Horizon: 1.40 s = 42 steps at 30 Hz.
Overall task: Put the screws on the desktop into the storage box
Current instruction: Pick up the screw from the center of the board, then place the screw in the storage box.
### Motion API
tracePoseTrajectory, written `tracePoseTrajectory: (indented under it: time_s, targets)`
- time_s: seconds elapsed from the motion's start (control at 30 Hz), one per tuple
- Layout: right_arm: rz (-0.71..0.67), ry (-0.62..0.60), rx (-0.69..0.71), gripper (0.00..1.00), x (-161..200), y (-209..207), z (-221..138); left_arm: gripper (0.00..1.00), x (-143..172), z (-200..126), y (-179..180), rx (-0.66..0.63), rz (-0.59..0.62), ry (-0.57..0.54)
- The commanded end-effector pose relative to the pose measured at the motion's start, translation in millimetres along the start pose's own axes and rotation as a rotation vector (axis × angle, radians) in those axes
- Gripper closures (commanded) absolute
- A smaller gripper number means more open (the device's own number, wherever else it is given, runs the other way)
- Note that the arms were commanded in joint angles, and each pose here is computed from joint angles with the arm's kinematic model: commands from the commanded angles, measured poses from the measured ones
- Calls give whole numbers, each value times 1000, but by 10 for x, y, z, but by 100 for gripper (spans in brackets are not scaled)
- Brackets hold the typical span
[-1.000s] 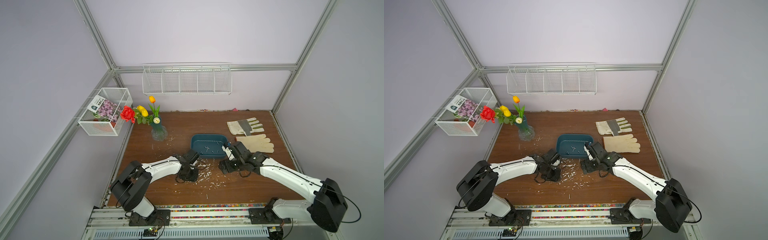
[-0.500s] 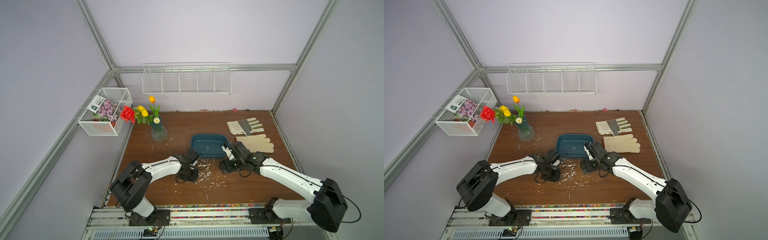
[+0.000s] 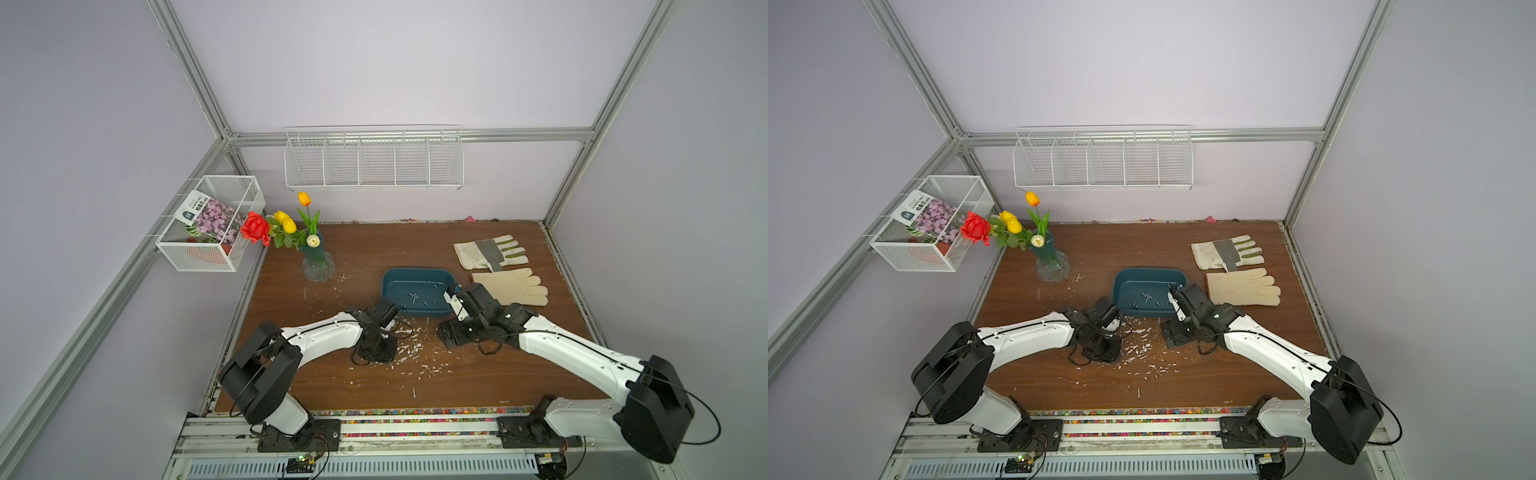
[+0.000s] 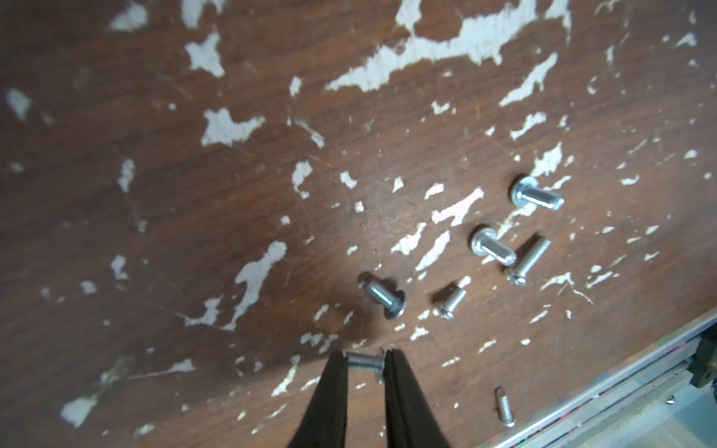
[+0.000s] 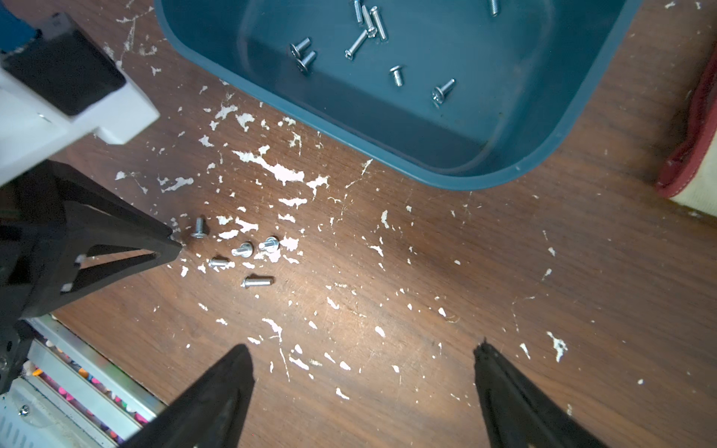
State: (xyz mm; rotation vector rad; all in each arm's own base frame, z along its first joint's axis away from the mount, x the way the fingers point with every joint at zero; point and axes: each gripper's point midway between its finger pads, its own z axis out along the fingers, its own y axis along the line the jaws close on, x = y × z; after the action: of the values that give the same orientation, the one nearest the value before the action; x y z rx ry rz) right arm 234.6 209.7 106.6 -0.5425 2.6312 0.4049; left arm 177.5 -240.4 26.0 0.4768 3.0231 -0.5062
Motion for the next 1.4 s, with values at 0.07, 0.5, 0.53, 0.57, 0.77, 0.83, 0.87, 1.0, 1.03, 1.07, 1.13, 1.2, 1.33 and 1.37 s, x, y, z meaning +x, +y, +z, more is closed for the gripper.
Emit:
tracePoseTrajectory:
  time_s: [0.07,0.5,0.53,0.57,0.77,0.83,0.87,1.0,1.03,1.07,1.13,1.2,1.33,1.37]
  targets:
    - [-1,25,23,8,76,-47,42,80,-118,-167,-140,25,43,-38]
    - [3,4,34,8,57,-69,-40,81,-658,-422,-302,26,104,-102]
    - [3,5,34,8,63,-69,-37,81,-724,-454,-326,29,111,-111]
    - [2,3,34,8,60,-69,-43,81,-788,-484,-337,28,114,-119]
    - [3,-8,36,8,51,-76,-71,81,-1324,-756,-445,67,113,-221]
    - [4,-7,35,8,55,-76,-71,81,-1498,-826,-481,84,111,-252]
    - [4,-8,34,8,57,-75,-74,81,-1561,-843,-498,90,111,-260]
    - [6,-15,36,8,52,-77,-94,81,-1780,-878,-564,98,127,-276]
    - [7,-17,39,8,48,-84,-96,81,-1818,-865,-560,96,125,-274]
    - [8,-16,39,8,49,-84,-95,81,-1843,-848,-561,96,128,-271]
    - [7,-20,35,8,37,-76,-99,80,-1907,-822,-538,98,119,-274]
    - [7,-17,36,8,42,-77,-89,78,-1956,-826,-535,111,110,-285]
    - [5,-15,36,8,46,-78,-88,61,-2009,-862,-518,124,101,-302]
    - [3,-15,37,8,47,-79,-89,57,-2012,-876,-515,124,100,-305]
